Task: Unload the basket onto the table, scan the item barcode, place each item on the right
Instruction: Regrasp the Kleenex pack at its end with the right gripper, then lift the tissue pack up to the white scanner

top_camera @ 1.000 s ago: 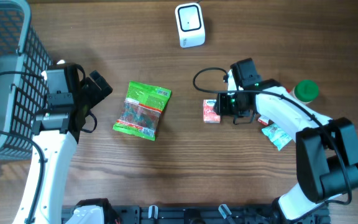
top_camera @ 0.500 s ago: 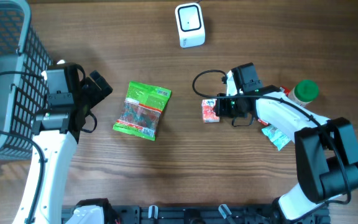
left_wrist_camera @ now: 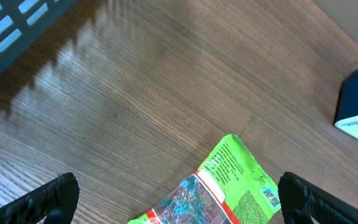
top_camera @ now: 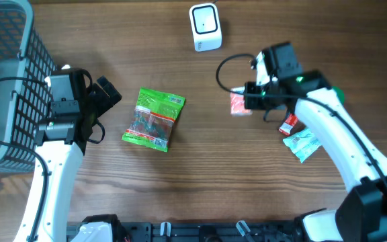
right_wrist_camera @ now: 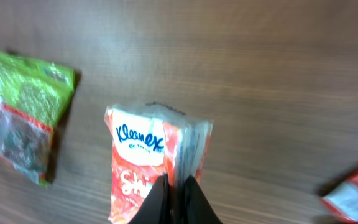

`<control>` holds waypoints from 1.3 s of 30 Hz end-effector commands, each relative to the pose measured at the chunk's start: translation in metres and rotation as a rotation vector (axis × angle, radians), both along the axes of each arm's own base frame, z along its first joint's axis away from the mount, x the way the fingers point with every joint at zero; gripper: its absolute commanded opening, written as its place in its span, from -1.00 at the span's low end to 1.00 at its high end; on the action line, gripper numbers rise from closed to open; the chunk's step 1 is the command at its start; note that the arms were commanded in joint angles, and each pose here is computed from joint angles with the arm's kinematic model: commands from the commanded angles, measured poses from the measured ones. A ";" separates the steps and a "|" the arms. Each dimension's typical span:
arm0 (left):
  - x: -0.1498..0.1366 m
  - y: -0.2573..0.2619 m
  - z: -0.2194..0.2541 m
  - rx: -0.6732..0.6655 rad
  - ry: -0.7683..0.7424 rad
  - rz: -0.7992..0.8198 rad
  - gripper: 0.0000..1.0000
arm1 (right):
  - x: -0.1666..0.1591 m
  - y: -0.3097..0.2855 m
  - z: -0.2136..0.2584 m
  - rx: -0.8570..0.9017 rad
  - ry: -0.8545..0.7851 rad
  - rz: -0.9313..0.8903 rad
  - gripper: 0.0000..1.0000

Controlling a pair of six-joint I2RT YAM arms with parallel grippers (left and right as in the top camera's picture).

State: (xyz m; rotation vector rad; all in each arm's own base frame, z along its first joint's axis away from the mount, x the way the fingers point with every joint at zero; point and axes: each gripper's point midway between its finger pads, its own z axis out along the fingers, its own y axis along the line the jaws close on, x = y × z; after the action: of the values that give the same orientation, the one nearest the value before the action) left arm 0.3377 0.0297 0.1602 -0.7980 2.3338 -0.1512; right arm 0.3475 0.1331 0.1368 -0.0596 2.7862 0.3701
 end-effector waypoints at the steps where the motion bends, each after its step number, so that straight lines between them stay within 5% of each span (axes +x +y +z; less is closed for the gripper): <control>1: 0.000 0.004 0.001 0.013 -0.001 0.006 1.00 | 0.024 -0.014 0.066 -0.081 -0.146 -0.010 -0.91; 7: 0.000 0.004 0.001 0.013 -0.001 0.006 1.00 | 0.043 -0.022 0.157 -0.116 -0.251 -0.051 -0.91; 13: 0.000 0.004 0.001 0.013 -0.001 0.006 1.00 | 0.072 -0.025 0.190 -0.180 -0.284 -0.059 -0.91; 39: 0.000 0.004 0.001 0.013 -0.001 0.006 1.00 | 0.231 0.078 0.023 -0.829 -0.529 0.191 -0.92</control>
State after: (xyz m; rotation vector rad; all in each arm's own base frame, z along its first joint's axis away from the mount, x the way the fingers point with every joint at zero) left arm 0.3377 0.0297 0.1602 -0.7981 2.3342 -0.1511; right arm 0.5666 0.2264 0.1928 -0.4531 2.2260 -0.4771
